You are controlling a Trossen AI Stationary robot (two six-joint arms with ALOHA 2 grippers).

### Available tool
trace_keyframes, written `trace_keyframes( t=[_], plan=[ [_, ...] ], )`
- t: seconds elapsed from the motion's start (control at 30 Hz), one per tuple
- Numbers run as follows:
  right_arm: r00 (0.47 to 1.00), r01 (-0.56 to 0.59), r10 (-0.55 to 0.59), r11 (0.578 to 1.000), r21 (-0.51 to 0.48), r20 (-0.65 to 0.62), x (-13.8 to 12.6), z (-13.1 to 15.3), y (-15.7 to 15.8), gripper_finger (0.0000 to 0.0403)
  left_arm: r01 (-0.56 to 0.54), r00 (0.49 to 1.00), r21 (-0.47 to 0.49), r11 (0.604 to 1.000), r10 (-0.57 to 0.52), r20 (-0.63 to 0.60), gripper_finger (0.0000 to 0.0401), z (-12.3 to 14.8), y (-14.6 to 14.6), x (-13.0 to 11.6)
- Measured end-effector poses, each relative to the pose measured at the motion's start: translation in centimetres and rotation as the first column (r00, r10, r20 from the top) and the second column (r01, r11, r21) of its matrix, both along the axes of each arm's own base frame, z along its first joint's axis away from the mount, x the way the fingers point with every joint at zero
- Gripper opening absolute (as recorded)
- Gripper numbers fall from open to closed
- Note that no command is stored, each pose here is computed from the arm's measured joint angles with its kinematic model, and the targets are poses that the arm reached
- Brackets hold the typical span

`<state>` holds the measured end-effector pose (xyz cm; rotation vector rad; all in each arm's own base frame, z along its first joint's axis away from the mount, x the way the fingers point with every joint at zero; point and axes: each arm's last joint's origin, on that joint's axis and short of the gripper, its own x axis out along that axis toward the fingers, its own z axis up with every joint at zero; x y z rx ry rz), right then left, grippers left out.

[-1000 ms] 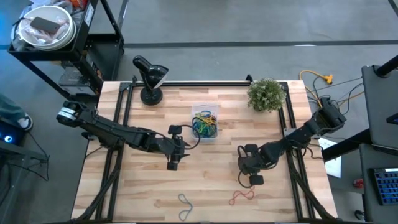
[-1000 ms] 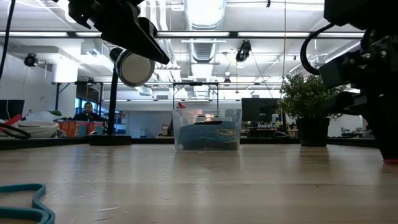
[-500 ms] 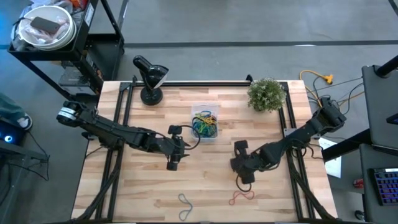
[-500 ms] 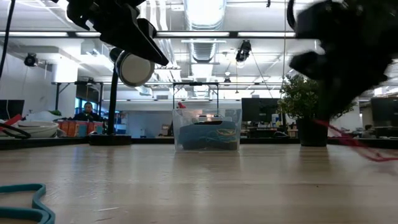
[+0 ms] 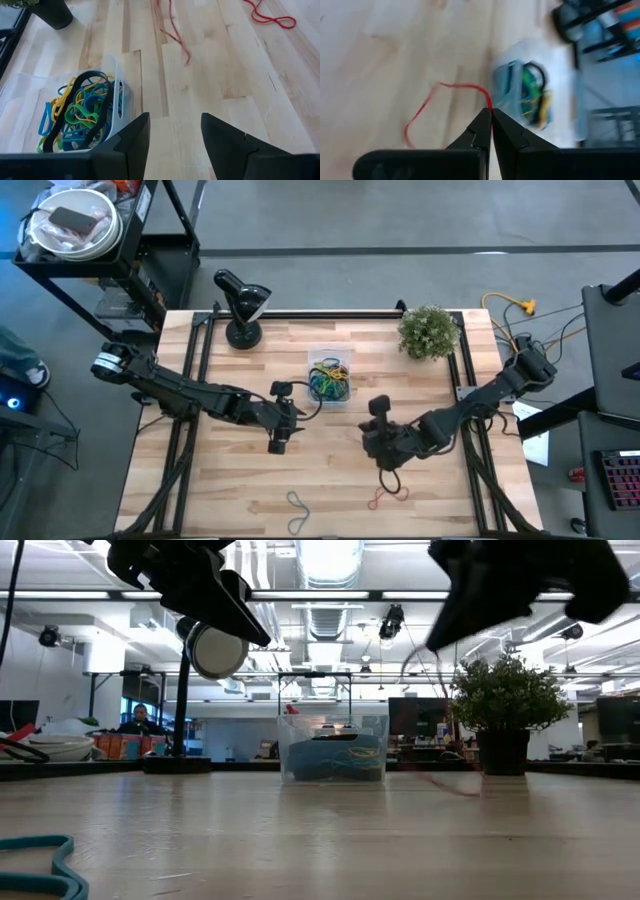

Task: Pick and place rubber bands into bin
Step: Put red rubberband into the transparent bin

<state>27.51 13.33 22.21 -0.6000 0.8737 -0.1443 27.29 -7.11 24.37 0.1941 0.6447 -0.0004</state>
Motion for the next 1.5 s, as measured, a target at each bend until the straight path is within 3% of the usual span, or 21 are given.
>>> trace_keyframes(
  t=[0.33,0.6,0.73,1.13,1.3,1.5],
  plan=[
    [0.996,0.007,0.016,0.967,-0.253,0.088,1.9,4.3,-0.7,0.0008,0.000,1.000,0.000,1.000,0.000,-0.001,0.0162,0.0,0.0,0.0],
    [0.994,0.086,-0.058,0.946,-0.314,0.096,4.1,7.0,-4.7,0.0008,-0.015,0.999,-0.011,1.000,0.015,-0.039,0.0162,-0.3,0.1,-0.3],
    [0.989,0.131,-0.107,0.951,-0.280,0.102,5.1,7.2,-7.8,0.0008,-0.028,0.997,-0.019,0.999,0.027,-0.075,0.0162,-0.6,0.1,-0.5],
    [0.964,0.160,-0.147,0.986,-0.044,0.220,6.9,6.7,-17.0,0.0008,-0.023,0.994,-0.009,1.000,0.022,-0.109,0.0162,-1.3,0.0,-0.9],
    [0.957,0.179,-0.182,0.983,0.033,0.227,6.9,5.7,-19.2,0.0008,-0.024,0.994,-0.009,1.000,0.022,-0.108,0.0162,-1.3,0.0,-0.9],
    [0.971,0.170,-0.181,0.982,0.079,0.157,7.3,2.5,-20.2,0.0009,-0.025,0.994,-0.008,1.000,0.024,-0.107,0.0162,-1.3,0.0,-0.9]
  ],
)
